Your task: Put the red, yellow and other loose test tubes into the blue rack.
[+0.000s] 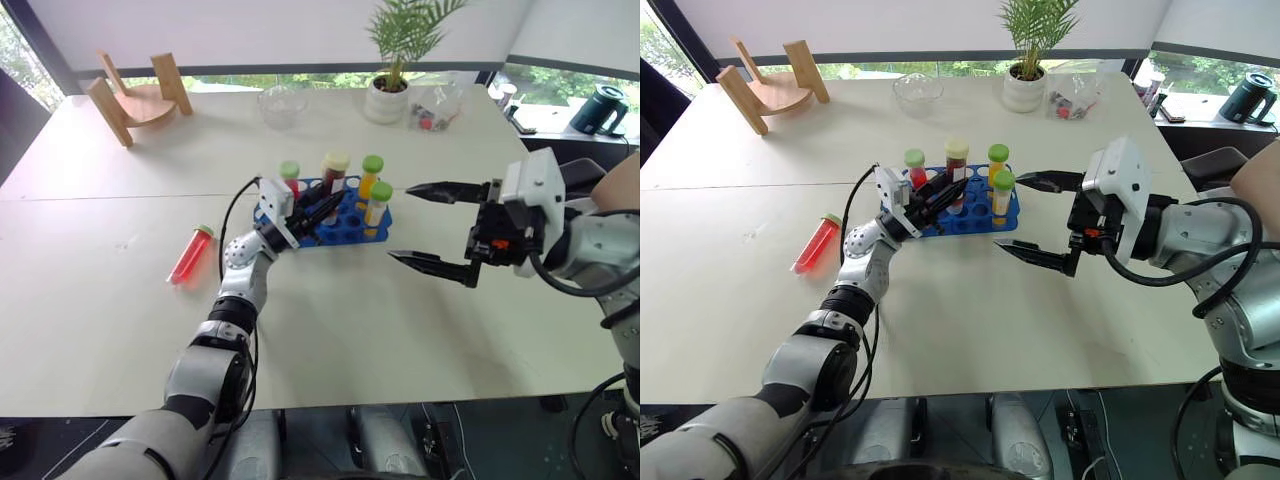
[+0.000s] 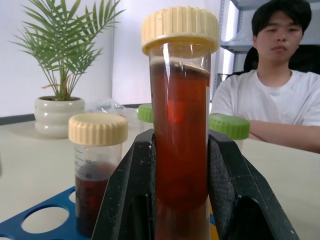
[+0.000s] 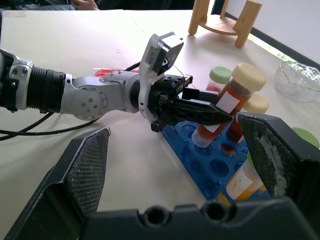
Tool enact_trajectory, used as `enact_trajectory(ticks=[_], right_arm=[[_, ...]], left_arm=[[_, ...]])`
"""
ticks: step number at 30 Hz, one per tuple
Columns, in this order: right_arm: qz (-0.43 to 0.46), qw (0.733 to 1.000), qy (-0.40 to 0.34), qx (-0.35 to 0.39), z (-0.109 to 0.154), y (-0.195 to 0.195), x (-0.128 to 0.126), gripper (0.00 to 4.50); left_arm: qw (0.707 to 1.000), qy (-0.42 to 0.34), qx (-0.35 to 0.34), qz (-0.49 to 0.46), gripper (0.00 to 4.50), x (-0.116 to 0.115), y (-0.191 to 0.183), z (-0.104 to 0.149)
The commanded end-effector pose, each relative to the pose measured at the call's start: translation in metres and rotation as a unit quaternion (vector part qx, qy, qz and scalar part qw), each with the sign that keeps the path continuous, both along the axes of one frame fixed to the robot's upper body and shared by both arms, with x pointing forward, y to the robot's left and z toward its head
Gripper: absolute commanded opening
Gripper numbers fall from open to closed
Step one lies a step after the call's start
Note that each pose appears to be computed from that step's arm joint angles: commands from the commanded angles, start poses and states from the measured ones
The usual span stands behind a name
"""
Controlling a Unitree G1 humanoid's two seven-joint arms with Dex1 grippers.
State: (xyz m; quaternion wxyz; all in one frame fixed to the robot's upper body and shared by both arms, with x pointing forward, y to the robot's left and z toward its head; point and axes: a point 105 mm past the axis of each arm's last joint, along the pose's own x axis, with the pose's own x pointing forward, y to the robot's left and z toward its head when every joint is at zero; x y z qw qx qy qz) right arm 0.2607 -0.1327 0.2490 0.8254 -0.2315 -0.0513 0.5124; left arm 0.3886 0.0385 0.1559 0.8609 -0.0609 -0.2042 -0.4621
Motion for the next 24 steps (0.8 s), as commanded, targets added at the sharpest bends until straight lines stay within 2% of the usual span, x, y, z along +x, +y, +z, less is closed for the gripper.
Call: enact_trajectory(ticks=[1,24], right_arm=[[-0.002,1.000,-0.028,-0.003,0.011,-0.001,-0.007,4.50],[-0.024,0.999,-0.023,-0.001,0.014,-0.003,-0.015,4.50]], left_arm=[[1.000,-0.027,-0.004,0.000,0.80,0.000,0.000,0.011],[0.999,-0.010,0.011,0.036,0.80,0.007,-0.013,-0.004]])
